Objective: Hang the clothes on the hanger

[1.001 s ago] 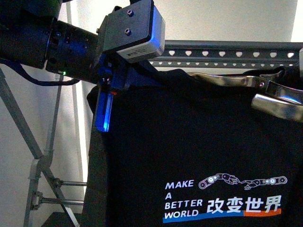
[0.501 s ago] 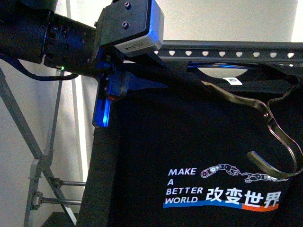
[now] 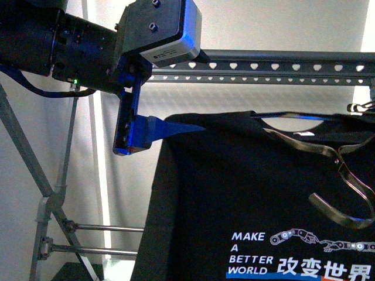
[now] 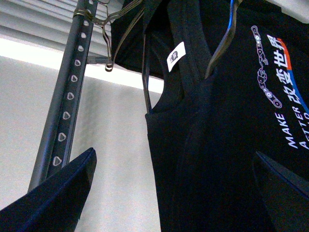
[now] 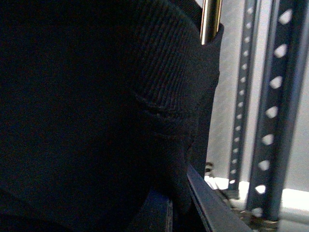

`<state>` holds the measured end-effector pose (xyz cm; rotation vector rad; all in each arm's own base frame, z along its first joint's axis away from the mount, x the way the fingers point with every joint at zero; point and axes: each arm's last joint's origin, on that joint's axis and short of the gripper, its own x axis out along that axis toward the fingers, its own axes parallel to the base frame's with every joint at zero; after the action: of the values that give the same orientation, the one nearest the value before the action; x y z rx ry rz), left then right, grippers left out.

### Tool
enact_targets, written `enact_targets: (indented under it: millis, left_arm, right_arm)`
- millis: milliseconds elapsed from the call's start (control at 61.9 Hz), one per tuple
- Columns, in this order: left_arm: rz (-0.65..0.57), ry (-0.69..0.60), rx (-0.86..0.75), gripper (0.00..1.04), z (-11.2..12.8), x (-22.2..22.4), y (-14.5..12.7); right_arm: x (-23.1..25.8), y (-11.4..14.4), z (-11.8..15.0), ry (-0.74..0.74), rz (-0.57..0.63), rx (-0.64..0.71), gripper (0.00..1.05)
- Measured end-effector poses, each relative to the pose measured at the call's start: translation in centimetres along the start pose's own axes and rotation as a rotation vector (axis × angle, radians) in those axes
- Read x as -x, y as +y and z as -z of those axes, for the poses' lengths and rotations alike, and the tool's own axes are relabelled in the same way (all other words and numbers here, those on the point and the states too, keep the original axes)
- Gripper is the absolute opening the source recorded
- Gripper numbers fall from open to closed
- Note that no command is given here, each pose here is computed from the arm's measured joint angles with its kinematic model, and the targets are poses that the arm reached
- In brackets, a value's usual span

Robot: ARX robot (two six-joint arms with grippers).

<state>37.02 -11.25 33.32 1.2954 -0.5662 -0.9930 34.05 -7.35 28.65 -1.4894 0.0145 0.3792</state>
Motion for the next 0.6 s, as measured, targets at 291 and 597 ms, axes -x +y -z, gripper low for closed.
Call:
enact_targets:
  millis: [291,597]
  left_arm:
    - [-0.883,0.119,0.737,0.98,1.7,2.4,1.1]
    - [-1.466,0.121,1.423,0.98,1.7,8.1,3.5]
  right_arm:
    - [0.1,0.9,1.1,0.070,-0.097,-0.260,0.04]
    - [1.8,-1.2,0.5,0.253,-0.210,-0.623,0.04]
